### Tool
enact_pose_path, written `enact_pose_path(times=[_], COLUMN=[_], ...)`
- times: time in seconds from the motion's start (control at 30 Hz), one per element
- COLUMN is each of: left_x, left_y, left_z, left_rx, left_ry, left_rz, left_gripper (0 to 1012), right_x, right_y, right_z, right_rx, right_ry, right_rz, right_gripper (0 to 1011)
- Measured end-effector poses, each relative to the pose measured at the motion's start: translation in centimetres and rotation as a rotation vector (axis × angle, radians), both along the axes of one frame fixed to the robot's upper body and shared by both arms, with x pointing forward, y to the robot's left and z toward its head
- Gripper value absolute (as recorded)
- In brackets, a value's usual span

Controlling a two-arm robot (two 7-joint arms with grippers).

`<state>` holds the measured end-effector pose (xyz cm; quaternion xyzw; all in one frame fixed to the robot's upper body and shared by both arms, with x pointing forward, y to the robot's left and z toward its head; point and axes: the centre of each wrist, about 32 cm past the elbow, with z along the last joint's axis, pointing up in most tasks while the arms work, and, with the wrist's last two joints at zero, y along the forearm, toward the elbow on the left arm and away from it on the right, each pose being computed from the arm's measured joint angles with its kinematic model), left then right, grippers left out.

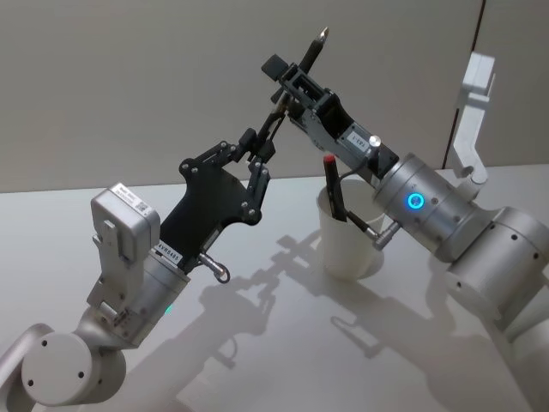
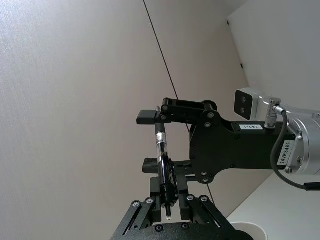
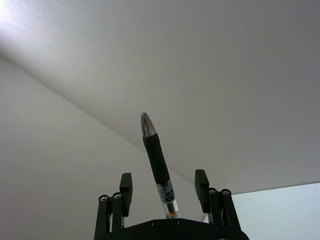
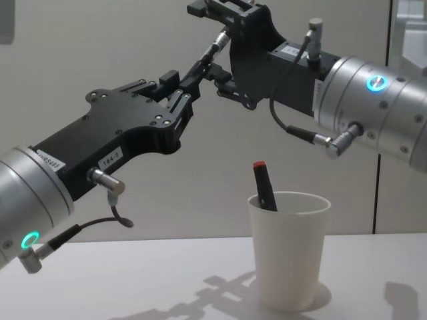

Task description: Place the pen into the pen holder.

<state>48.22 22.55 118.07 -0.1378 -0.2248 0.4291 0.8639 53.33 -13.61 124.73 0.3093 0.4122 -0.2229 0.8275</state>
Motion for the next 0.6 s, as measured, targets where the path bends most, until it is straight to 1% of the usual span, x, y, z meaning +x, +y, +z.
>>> enact_pose_path(times=[0.1,0.23,0.3,0.37,0.4,0.43,0.53,0.57,0.6], left_x=[0.00,0.00,0.00,0.00,0.00,0.00,0.00,0.00,0.00], left_y=[0.00,0.00,0.00,0.00,0.00,0.00,0.00,0.00,0.00], left_z=[0.00,0.00,0.00,0.00,0.00,0.00,0.00,0.00,0.00], left_rx=[0.000,0.000,0.000,0.000,0.000,0.000,0.000,0.000,0.000], left_ry=[0.000,0.000,0.000,0.000,0.000,0.000,0.000,0.000,0.000], left_rz=[0.000,0.000,0.000,0.000,0.000,0.000,0.000,0.000,0.000], left_gripper=[185,186,186,186,186,186,186,185,185], right_x=[0.03,0.05,0.06,0.07,0.08,0.08,0.08,0.08,0.08], right_y=[0.00,0.01,0.01,0.02,0.02,0.02,0.03,0.03,0.04], right_z=[0.03,0.04,0.05,0.06,0.07,0.07,0.06,0.06,0.06], right_rx=[-0.001,-0.004,-0.004,-0.005,-0.006,-0.006,-0.006,-0.007,-0.007], right_ry=[-0.002,-0.004,-0.005,-0.005,-0.006,-0.006,-0.006,-0.006,-0.006], right_rz=[0.000,0.000,0.000,-0.001,-0.001,-0.001,0.000,0.000,0.000], right_gripper=[719,579,538,458,446,375,313,254,242])
